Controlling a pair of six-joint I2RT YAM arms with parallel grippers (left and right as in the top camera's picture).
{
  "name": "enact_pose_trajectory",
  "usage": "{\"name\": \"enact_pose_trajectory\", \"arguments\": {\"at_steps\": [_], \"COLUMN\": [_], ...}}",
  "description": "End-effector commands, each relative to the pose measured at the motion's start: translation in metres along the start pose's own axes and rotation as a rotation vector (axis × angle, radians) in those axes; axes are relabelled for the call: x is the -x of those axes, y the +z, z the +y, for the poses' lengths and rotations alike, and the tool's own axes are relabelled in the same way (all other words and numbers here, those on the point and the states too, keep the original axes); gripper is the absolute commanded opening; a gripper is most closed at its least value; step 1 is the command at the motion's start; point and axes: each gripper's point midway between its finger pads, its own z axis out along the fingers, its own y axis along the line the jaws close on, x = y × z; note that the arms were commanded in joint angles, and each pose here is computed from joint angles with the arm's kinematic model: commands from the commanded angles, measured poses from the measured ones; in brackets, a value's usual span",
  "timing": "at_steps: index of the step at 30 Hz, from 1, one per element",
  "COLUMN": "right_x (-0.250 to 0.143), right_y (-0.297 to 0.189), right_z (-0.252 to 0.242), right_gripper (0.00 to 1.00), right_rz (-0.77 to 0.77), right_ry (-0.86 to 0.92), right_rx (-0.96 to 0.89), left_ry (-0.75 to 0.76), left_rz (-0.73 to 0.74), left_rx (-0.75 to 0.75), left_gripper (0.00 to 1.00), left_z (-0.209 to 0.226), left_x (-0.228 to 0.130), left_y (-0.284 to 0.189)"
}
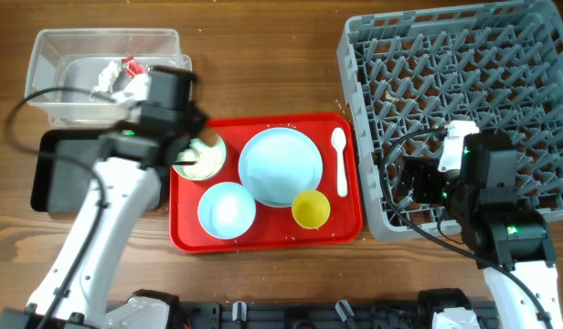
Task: Sort waste into correct bins and load items into the dishwasher rack
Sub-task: 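Place the carrot onto the black tray with the left gripper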
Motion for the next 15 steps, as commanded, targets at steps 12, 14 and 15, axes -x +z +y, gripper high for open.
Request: {"name": "enact_pose_trajectory", "arguments": {"at_steps": [12,14,15], "right_x": [0.008,0.008,0.008], "right_y": [-0.005,-0.005,-0.005], "right_z": [0.002,0.002,0.002], "right_gripper": [1.00,1.00,1.00], "right_rz": [-0.023,-0.023,-0.023], "right_ry": [0.020,0.020,0.020], "right_rx": [0.009,0.009,0.009], "left_ry": [-0.536,-0.551,-0.554], "left_rz": [-0.020,0.015,0.029], "left_rx": [0.562,0.599,0.612], "left_gripper": [0.04,0.04,0.04], "left_z": [0.240,0.253,0.258], "left_x": [0.100,0.094,0.090], "left_y": [0.075,0.088,0.094]}}
